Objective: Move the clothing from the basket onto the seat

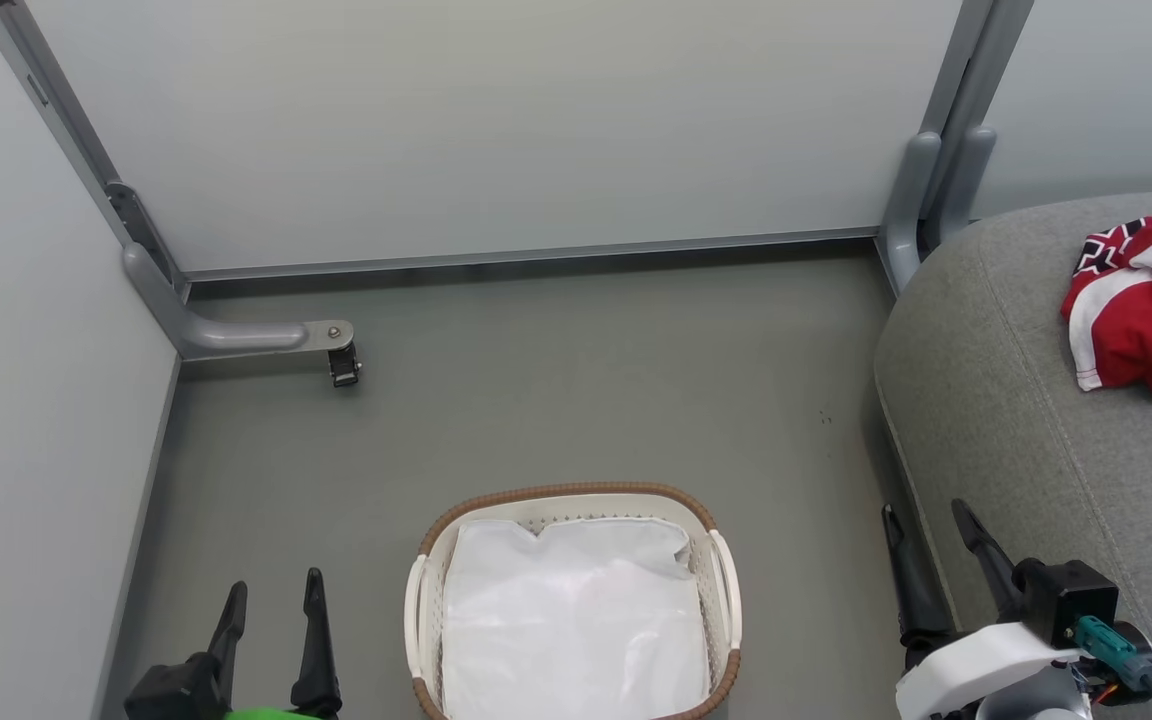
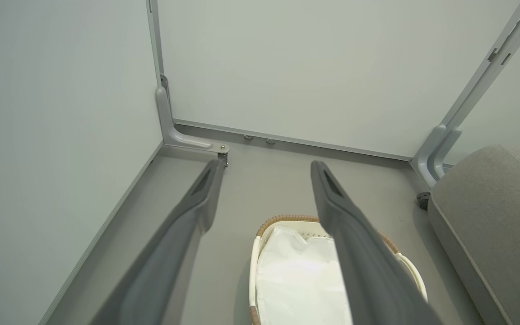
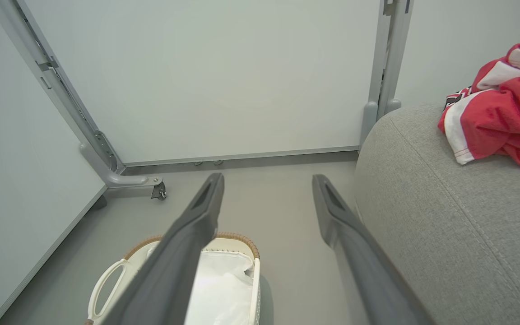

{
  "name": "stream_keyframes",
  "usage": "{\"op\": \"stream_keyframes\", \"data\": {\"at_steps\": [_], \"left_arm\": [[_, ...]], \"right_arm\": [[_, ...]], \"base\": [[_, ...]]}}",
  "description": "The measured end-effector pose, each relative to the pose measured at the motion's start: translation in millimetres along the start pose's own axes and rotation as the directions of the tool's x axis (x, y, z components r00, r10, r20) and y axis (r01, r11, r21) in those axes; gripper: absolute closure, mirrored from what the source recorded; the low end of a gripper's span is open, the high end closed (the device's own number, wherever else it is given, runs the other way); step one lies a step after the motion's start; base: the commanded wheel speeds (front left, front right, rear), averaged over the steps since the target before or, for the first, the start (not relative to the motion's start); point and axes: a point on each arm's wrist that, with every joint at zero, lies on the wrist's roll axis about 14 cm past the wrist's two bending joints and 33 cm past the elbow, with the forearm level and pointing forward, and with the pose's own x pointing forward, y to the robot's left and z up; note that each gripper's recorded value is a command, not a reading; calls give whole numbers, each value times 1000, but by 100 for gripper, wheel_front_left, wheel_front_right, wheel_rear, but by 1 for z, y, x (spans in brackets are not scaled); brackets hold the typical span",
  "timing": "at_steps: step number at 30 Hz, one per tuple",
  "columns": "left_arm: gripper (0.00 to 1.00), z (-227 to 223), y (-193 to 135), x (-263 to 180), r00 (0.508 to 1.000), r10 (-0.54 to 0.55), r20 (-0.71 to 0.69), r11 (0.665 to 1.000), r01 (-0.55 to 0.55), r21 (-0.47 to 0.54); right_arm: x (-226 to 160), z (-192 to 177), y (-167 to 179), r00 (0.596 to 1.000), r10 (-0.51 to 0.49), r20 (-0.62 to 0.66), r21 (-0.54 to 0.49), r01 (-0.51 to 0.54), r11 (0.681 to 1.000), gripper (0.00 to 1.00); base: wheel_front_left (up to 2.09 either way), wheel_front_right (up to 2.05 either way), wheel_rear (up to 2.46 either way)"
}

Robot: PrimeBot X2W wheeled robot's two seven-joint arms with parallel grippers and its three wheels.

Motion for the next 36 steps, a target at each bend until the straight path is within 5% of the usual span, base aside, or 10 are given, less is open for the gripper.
{"op": "stream_keyframes", "data": {"at_steps": [7, 8, 20, 36], "left_arm": [[0, -1, 1, -1, 1000, 3, -3, 1000, -3, -2], [100, -2, 1, -1, 1000, 4, -5, 1000, -4, -3], [100, -17, 11, -3, 996, 54, -77, 987, -65, -150], [100, -9, 17, 7, 993, 81, -89, 915, -110, -387]], "right_arm": [[0, 0, 1, 1000, 3, 0, 2, -3, 1000, 0], [0, -1, 1, 1000, 3, -4, 3, -3, 1000, 100], [-6, -18, -9, 996, -55, -69, 163, 66, 984, 100], [-4, -15, -23, 990, -116, -86, 404, 141, 904, 100]], "base": [[0, 0, 0], [0, 0, 0], [0, 0, 0], [0, 0, 0]]}}
